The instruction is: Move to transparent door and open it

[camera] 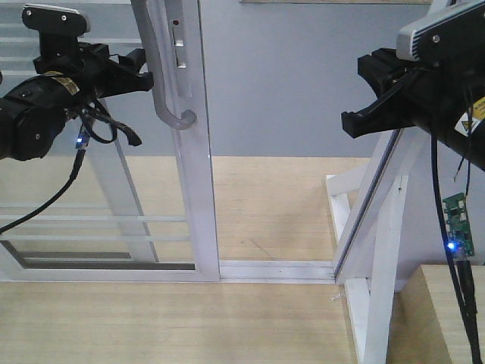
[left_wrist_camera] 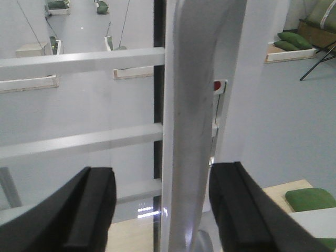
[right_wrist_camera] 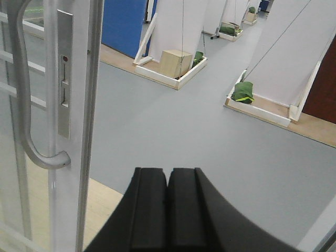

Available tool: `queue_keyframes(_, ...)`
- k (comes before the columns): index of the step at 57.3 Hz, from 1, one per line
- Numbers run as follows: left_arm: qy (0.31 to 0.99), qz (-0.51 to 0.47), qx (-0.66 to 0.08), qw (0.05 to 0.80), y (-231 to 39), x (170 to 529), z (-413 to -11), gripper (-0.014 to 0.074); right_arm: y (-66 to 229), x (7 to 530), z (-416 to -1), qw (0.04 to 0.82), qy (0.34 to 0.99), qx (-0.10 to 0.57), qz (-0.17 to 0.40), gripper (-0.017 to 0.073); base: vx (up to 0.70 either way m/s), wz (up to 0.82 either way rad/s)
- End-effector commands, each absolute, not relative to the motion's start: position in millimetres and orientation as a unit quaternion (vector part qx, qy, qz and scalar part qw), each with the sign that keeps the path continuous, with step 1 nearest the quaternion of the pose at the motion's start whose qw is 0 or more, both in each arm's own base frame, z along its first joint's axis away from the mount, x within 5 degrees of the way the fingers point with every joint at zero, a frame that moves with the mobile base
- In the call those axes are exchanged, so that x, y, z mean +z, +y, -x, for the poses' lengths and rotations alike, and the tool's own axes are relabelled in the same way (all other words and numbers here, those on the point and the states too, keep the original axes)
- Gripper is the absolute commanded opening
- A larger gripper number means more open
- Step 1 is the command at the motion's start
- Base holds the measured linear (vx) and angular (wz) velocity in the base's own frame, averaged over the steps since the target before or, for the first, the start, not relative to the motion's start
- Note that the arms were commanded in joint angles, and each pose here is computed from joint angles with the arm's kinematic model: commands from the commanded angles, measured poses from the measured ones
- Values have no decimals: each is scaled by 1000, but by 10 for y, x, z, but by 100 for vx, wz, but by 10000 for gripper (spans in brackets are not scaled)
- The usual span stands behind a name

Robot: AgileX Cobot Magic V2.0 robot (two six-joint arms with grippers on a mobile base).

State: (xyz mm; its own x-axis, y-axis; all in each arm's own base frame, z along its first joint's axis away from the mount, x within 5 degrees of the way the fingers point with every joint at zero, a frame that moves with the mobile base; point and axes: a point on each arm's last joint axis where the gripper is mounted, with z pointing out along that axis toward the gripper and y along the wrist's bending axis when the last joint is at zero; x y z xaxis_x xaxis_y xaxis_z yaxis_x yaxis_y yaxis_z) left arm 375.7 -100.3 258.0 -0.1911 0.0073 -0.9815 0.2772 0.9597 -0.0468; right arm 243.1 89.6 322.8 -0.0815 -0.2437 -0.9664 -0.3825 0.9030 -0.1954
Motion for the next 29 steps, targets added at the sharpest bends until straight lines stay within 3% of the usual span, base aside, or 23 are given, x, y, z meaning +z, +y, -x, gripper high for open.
queue_keyframes(1,704,-95,-133,692,-1080,2957,-3819,514,882,3470,-2404,696,685,58,204,-8,0,0)
queue_keyframes(29,694,-72,-158,699,-1199,3001,-4248,497,883,3470,-2404,697,685,56,206,-8,0,0)
